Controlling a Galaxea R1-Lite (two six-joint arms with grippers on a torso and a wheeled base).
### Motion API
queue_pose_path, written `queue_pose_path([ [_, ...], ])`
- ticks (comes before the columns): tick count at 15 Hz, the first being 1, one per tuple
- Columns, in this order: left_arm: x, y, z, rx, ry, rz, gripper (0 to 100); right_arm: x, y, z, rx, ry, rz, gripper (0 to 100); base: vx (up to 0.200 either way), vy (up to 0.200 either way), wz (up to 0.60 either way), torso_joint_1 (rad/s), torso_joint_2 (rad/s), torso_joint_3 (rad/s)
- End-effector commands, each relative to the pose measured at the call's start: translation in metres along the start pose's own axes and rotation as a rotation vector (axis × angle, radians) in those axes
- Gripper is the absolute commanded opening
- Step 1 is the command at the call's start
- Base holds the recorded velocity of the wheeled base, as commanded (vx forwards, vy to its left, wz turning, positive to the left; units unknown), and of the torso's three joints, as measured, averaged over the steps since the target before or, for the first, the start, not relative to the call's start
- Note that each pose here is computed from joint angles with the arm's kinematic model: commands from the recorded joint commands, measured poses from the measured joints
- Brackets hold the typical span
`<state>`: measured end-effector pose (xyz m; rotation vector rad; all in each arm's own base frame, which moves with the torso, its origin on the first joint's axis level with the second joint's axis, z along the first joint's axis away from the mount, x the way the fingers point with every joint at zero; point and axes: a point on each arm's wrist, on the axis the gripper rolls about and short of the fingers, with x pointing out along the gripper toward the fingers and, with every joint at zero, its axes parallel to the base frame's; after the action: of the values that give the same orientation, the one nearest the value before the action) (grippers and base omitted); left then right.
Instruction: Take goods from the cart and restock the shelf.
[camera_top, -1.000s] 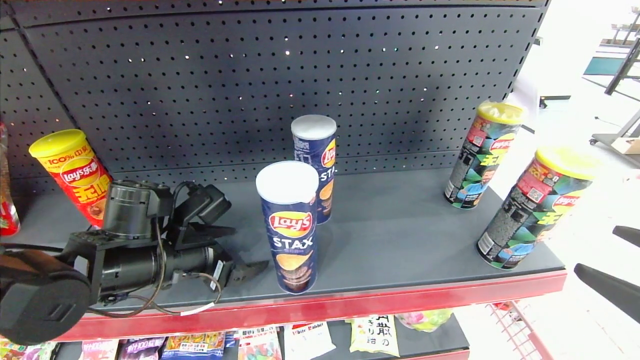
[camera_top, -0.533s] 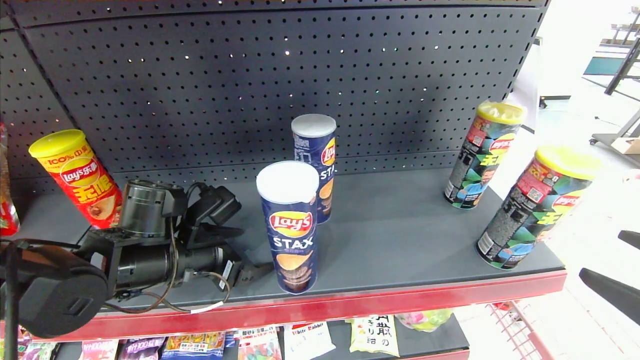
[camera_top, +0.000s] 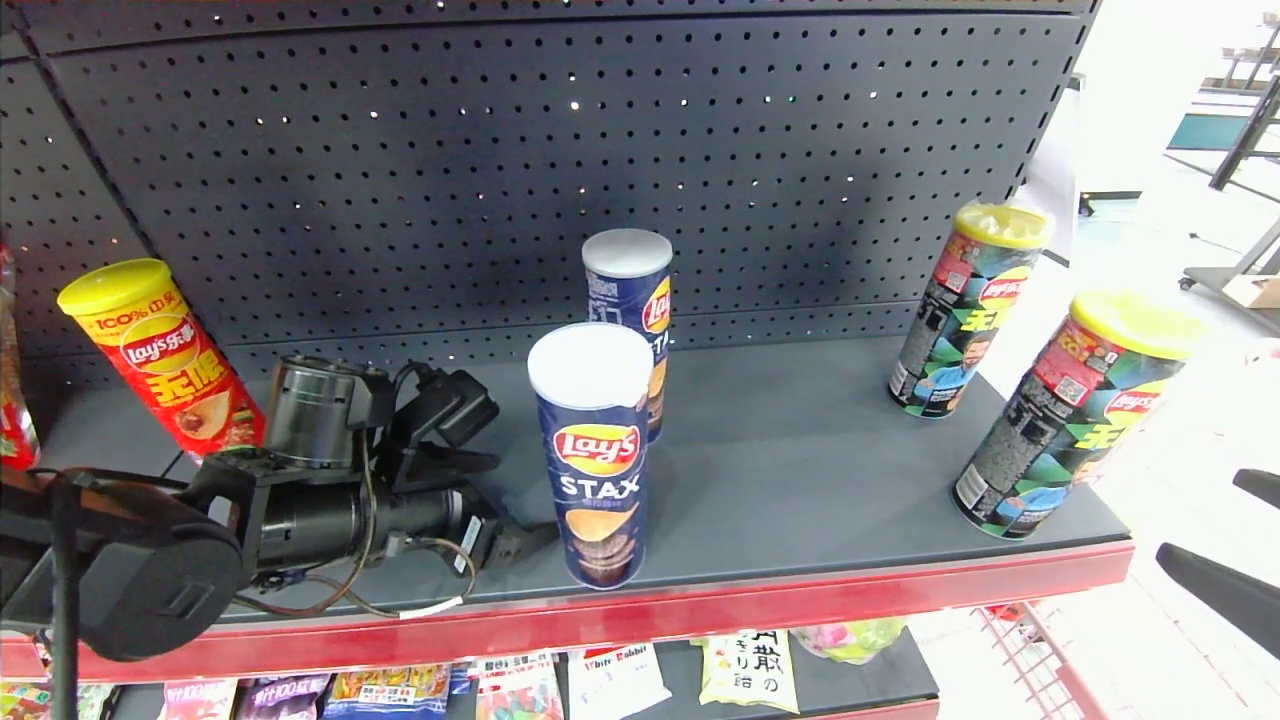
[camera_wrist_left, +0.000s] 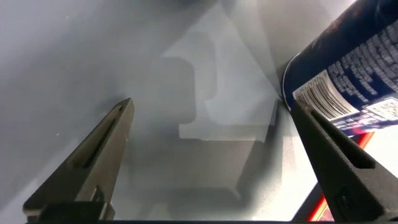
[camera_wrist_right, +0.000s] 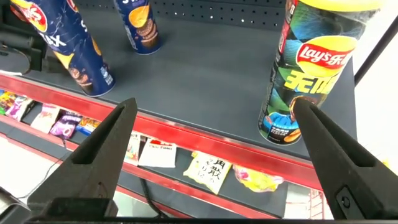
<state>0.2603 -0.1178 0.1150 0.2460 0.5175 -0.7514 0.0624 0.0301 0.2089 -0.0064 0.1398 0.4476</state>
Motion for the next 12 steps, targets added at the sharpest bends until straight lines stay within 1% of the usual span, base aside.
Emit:
queue_pose_path([
  [1,0.003,-0.001,0.002,0.003,-0.001,-0.007,100,0.001,0.000,0.000,0.003,0.003,-0.001,100,0.000,0.000,0.00,0.000,0.00,0.000],
  [3,0.006,-0.002,0.004,0.005,-0.006,-0.014,100,0.001,0.000,0.000,0.003,0.001,-0.001,100,0.000,0.000,0.00,0.000,0.00,0.000],
  [5,0.010,-0.005,0.007,-0.008,-0.009,-0.026,100,0.001,0.000,0.000,0.003,0.003,-0.002,100,0.000,0.000,0.00,0.000,0.00,0.000],
  [12,0.016,-0.004,0.008,-0.007,-0.009,-0.027,100,0.001,0.000,0.000,0.003,0.003,-0.002,100,0.000,0.000,0.00,0.000,0.00,0.000],
])
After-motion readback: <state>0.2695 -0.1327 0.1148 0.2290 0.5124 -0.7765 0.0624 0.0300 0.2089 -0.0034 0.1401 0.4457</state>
